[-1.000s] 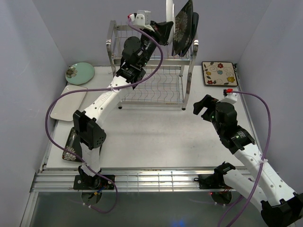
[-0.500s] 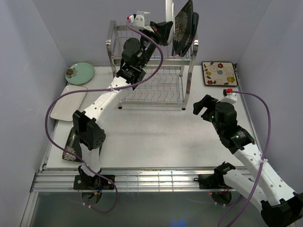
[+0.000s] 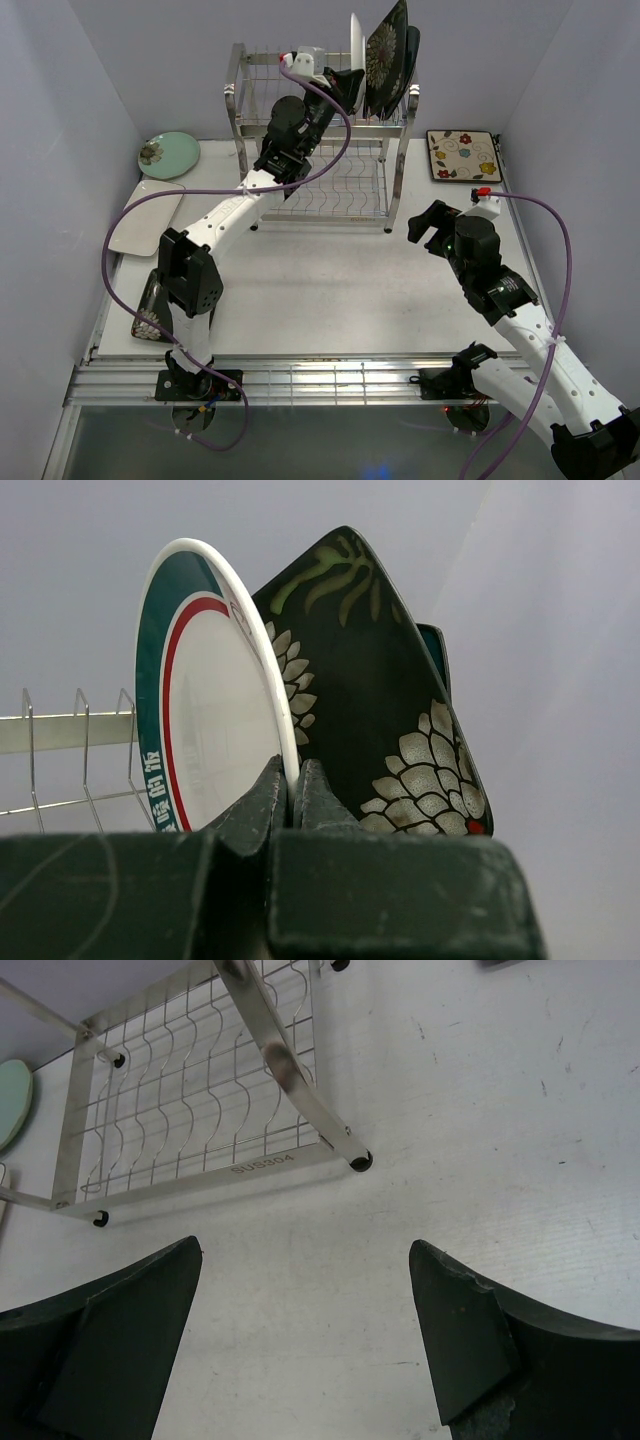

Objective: Load the plates into the dish rack
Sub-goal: Insert the plate into the dish rack.

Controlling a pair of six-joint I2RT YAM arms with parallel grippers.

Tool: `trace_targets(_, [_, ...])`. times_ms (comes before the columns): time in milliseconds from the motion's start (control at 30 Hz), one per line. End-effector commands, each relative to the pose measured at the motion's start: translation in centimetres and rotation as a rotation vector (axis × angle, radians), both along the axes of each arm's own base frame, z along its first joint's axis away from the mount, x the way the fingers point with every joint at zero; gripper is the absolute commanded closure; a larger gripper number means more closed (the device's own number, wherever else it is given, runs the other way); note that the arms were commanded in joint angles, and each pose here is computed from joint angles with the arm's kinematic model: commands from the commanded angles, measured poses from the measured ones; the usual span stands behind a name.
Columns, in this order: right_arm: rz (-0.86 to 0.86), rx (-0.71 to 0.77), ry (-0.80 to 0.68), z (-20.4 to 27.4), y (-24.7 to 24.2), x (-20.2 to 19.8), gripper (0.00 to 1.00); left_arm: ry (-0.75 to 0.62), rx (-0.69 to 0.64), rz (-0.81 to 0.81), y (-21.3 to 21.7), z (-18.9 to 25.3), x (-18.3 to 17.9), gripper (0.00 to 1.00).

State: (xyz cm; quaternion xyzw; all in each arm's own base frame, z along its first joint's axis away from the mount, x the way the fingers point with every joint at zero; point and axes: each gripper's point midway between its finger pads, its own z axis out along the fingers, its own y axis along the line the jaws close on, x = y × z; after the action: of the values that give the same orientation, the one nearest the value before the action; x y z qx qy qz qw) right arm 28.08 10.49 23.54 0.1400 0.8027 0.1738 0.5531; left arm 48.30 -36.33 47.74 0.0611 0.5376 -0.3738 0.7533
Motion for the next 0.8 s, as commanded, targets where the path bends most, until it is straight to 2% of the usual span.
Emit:
trace_targets(0, [0.009, 0.006, -0.049, 1.2, 0.2, 0.4, 0.10, -0.132, -0.095, -0.015, 2.0, 6.6, -3.6, 1.00])
trace_targets(300, [0.010, 0.007, -0.051, 1.2, 0.2, 0.4, 0.10, -0.118, -0.081, -0.052, 0.9, 5.2, -3.1, 0.99])
trace_targets(600, [0.013, 0.006, -0.052, 1.3, 0.2, 0.4, 0.10, -0.137, -0.061, -0.093, 0.1, 5.2, -3.6, 0.71])
trace_targets(767, [0.011, 0.004, -0.050, 1.2, 0.2, 0.4, 0.10, -0.137, -0.059, -0.093, 0.1, 5.1, -3.6, 0.63])
